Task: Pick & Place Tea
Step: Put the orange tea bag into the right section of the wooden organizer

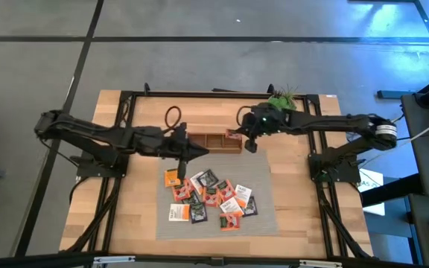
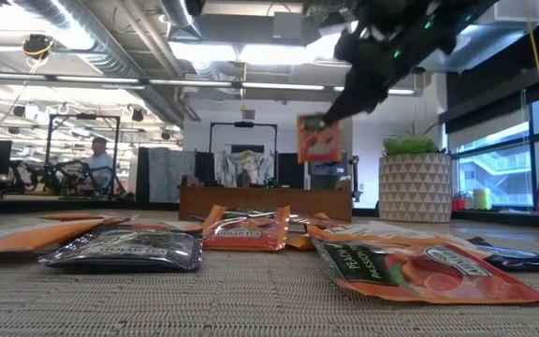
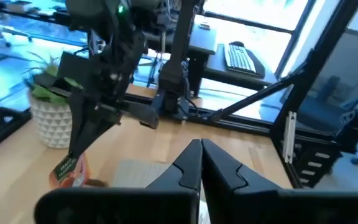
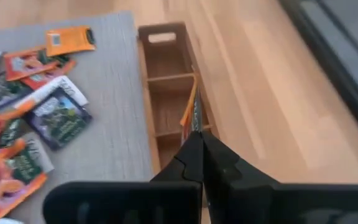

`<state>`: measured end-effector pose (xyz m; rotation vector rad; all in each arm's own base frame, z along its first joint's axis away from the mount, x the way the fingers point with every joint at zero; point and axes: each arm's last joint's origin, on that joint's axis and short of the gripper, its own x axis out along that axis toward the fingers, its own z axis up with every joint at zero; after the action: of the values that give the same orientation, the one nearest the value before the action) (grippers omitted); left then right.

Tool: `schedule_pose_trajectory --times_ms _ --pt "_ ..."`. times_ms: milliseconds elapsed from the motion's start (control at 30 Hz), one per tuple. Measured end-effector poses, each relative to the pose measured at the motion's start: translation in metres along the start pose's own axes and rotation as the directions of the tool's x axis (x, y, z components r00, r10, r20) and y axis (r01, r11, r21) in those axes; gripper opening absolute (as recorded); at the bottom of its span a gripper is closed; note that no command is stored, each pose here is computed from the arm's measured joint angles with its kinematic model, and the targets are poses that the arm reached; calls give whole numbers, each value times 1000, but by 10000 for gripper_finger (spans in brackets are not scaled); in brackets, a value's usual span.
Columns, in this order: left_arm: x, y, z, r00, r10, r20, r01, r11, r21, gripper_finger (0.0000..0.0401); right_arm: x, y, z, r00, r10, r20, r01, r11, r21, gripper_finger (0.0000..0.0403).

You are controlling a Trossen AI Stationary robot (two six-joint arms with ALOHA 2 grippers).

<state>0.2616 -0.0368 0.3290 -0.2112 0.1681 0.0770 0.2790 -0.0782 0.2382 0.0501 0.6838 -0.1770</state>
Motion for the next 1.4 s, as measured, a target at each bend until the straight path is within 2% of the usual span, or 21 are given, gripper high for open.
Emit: schedule_pose_trajectory --times_ms 167,300,733,867,1100,1233,1400 --pt "-4 2 -13 998 47 -29 -48 999 -14 4 20 -16 -7 1000 -2 -29 3 1000 18 2" --pt "-2 2 -14 998 53 -33 -53 998 -14 4 28 -24 -12 999 7 -48 -5 999 39 2" --pt "0 2 -16 998 51 -44 -50 999 13 4 47 -25 -22 994 7 -105 -3 999 46 5" --pt "-1 2 -18 996 56 -63 -54 998 21 4 47 -25 -22 995 7 -100 -6 1000 15 6" --pt "-1 3 -20 994 63 -88 -61 998 29 4 46 -26 -21 995 2 -97 -4 1000 -26 39" --pt "-1 3 -20 994 63 -88 -61 998 29 4 46 -28 -22 993 -60 -106 57 998 -30 64" --pt "-1 3 -20 994 63 -88 -61 998 29 4 39 -33 -18 967 -233 -101 234 972 -10 83"
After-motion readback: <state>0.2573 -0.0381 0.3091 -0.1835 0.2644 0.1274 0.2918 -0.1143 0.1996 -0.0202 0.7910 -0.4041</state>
